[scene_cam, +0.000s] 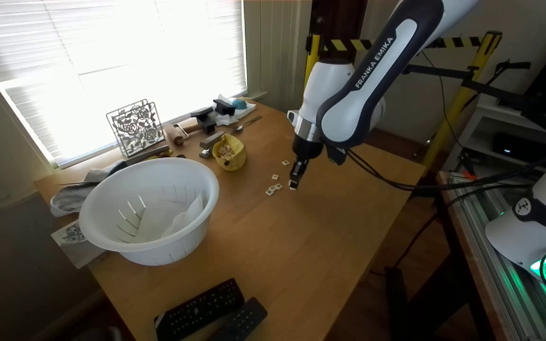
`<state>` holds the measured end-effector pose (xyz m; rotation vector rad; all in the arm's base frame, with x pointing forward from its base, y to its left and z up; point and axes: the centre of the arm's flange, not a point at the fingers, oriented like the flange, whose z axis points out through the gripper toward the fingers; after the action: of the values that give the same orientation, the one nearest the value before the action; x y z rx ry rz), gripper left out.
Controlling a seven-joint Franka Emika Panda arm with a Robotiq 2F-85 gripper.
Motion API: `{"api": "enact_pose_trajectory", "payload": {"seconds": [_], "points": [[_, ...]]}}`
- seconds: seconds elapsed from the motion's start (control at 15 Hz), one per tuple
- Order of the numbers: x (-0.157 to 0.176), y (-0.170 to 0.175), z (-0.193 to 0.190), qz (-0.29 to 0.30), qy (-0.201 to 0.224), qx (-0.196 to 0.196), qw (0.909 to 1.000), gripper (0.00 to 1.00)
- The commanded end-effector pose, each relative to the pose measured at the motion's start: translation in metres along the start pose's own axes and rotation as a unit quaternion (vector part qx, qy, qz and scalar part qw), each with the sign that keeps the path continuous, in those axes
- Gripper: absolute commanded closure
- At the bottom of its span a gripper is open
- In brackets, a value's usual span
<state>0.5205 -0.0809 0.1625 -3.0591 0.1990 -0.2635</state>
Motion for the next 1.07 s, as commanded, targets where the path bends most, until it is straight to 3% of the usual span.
{"api": "enact_pose_trajectory", "payload": {"seconds": [0.0, 1.0], "points": [[0.007, 0.009, 0.011, 0.0, 0.018, 0.004, 0.9998, 1.0], [-0.002, 0.018, 0.02, 0.011, 0.016, 0.006, 0.9998, 1.0]]}}
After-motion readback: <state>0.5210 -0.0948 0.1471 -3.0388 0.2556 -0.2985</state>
